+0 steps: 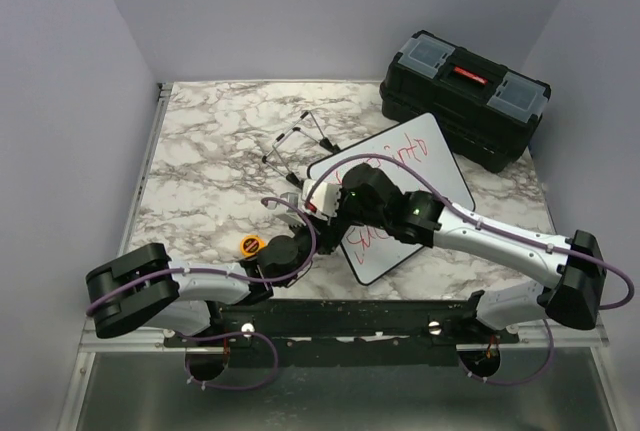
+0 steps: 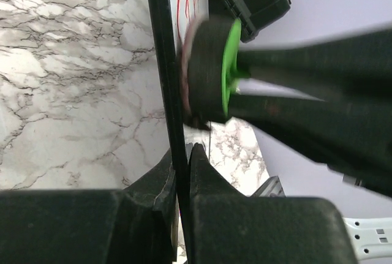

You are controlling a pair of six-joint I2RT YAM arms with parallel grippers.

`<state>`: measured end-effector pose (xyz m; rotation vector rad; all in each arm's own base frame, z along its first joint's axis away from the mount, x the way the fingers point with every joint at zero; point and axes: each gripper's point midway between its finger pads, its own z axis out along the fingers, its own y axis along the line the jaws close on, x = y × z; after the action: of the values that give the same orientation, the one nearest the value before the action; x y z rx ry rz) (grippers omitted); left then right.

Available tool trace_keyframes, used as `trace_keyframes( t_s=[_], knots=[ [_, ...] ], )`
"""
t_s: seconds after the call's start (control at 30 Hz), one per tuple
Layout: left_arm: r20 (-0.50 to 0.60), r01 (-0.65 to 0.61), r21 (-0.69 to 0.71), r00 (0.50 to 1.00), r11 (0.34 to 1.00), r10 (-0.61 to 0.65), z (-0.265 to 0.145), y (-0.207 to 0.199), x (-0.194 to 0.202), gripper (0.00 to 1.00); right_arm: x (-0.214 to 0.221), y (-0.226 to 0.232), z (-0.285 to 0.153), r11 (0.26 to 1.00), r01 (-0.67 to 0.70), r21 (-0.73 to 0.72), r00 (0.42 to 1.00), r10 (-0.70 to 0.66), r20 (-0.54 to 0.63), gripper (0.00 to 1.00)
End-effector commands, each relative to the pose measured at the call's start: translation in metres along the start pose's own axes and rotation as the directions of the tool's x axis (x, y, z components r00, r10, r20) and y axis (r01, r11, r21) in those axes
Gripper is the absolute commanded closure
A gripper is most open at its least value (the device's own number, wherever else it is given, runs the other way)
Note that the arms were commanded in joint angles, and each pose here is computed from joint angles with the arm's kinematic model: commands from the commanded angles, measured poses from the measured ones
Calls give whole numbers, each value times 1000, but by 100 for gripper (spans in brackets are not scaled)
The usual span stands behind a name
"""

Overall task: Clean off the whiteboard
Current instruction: Erase the whiteboard at the center of the board.

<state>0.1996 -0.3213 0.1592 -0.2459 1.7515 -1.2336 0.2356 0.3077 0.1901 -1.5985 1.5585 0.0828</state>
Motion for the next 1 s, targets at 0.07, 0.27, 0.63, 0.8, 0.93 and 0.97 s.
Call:
trace_keyframes(
  t_s=[0.07,0.27,0.63,0.8,0.93,0.97],
  knots=[
    [-66,-66,209,994,976,81,-8,-47,15,100,13,-28,8,975,-206,82,979,205,19,99],
    [-72,-74,222,993,972,92,-6,-49,17,100,43,57,-9,943,-104,-317,991,125,46,99],
    [-78,-77,222,992,972,97,-5,-49,19,100,-14,0,15,950,-270,-160,948,291,130,99],
    [-83,-77,229,992,970,98,-6,-49,21,100,2,-29,22,933,-359,29,930,355,93,99],
    [-83,-73,237,992,969,95,-6,-49,22,100,30,-39,15,904,-419,86,907,413,77,99],
    [-84,-71,242,992,968,94,-7,-49,22,100,37,-37,13,903,-422,74,906,418,66,99]
  ],
)
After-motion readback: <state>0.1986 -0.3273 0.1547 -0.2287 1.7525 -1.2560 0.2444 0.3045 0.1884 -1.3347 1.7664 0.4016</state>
